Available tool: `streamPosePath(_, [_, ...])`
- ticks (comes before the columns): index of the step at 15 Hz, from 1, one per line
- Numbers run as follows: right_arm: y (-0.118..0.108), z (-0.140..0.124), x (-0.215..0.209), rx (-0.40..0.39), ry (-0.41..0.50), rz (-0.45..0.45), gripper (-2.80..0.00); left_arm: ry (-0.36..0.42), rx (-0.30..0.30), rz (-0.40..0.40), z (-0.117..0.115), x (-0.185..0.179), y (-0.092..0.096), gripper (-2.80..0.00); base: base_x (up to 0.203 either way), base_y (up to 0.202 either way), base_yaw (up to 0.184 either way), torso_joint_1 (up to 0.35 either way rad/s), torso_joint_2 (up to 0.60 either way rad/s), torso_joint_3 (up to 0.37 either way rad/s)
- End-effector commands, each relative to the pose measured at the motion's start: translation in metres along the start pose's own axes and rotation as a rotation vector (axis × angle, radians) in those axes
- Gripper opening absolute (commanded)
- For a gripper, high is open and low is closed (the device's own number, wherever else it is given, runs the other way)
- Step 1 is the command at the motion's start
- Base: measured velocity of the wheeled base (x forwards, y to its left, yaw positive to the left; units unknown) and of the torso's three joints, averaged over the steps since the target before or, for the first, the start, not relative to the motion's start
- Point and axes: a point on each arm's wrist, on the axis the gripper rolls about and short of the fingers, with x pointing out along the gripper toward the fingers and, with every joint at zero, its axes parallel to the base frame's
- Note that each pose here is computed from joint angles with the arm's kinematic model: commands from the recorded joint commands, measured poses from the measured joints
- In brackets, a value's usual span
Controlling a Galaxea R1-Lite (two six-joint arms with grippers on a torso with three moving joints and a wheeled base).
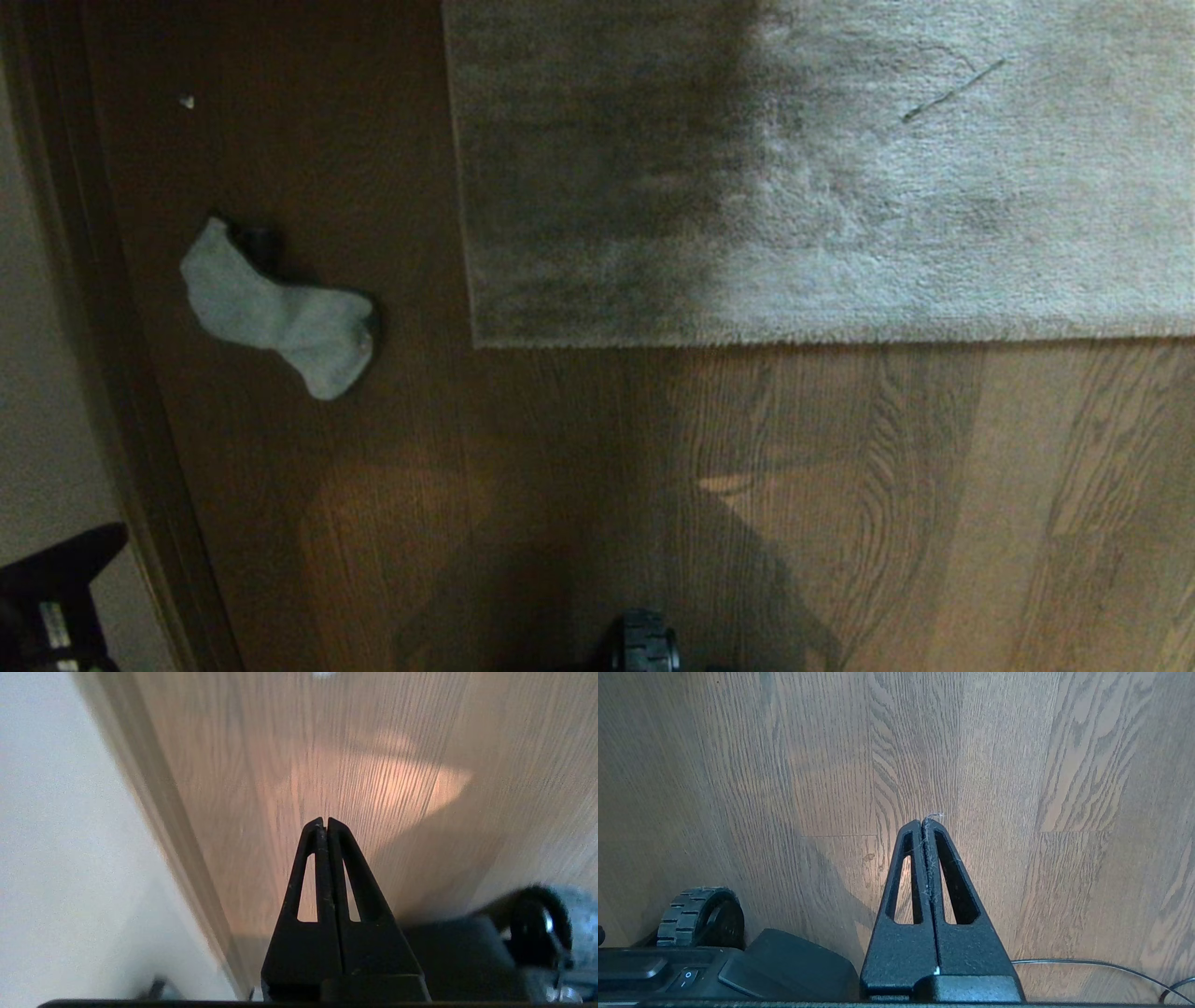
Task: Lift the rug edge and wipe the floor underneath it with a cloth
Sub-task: Pick up the rag
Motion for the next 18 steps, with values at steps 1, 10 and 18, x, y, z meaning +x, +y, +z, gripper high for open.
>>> streamPosePath(1, [0.000,0.000,0.000,0.001,-0.001,0.000,-2.80,0.013,0.003,-0.018,0.014,0.013,-0.001,-2.80,0.000,0.000,0.000,0.000,0.00,0.000])
streamPosePath(10, [0.000,0.000,0.000,0.001,-0.001,0.000,-2.80,-0.017,0.047,-0.050,0.033,0.023,-0.006,-2.80,0.000,0.000,0.000,0.000,0.00,0.000])
streamPosePath(18, [0.000,0.000,0.000,0.001,-0.001,0.000,-2.80,-0.088,0.057,-0.070,0.047,0.039,-0.011,-2.80,0.000,0.000,0.000,0.000,0.00,0.000])
